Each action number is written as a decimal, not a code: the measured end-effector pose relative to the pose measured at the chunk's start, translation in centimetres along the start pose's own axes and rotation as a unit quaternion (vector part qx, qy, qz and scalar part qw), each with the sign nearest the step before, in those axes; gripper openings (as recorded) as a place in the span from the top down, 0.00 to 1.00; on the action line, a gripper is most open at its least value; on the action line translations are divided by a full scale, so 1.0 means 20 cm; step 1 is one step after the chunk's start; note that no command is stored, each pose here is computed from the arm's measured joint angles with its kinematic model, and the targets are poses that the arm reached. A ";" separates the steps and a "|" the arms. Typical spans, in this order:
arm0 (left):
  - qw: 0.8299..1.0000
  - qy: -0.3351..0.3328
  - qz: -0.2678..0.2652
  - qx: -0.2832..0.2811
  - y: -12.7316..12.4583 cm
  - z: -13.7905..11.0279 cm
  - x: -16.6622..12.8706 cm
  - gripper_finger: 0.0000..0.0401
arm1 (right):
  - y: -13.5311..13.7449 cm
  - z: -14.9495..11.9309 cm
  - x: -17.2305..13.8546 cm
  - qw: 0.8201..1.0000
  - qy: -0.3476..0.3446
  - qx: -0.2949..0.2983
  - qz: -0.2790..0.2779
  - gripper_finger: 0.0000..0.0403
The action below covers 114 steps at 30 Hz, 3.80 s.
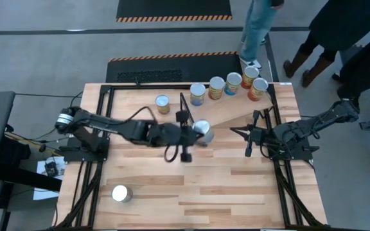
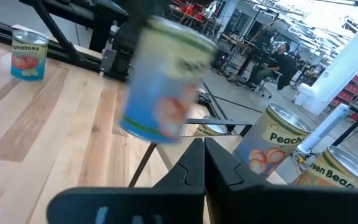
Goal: Pick and place cans onto a shelf
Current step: Put the canned peaches aligned with the other canned peaches on the shelf, then put the canned green beans aligned with the other canned green beans on the shelf
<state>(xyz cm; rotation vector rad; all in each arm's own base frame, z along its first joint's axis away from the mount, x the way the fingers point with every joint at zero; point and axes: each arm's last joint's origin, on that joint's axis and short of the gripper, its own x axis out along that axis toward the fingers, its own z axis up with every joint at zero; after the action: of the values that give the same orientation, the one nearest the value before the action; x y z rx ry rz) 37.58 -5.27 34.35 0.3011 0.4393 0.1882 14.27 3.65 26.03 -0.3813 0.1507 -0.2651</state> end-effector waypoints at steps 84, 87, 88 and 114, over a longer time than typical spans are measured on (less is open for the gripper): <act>0.981 0.144 0.115 -0.051 0.60 -0.99 -0.29 0.92 | 0.01 -0.03 0.00 1.000 0.026 -0.004 0.008 0.96; 0.982 0.152 0.100 -0.044 0.64 -1.04 -0.23 0.85 | 0.01 -0.03 0.00 1.000 0.026 -0.003 0.008 0.96; 0.982 0.158 0.091 -0.043 0.65 -1.06 -0.21 0.82 | 0.01 -0.03 0.00 1.000 0.026 -0.003 0.008 0.96; 0.965 0.237 0.102 0.043 0.67 -1.16 -0.01 0.99 | 0.01 -0.03 0.00 1.000 0.029 -0.004 0.009 0.96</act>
<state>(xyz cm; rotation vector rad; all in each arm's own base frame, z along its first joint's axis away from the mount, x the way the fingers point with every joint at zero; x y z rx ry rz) 25.63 13.04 18.81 0.3881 0.8935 0.4473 14.17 3.61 25.36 -0.3795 0.2114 -0.2586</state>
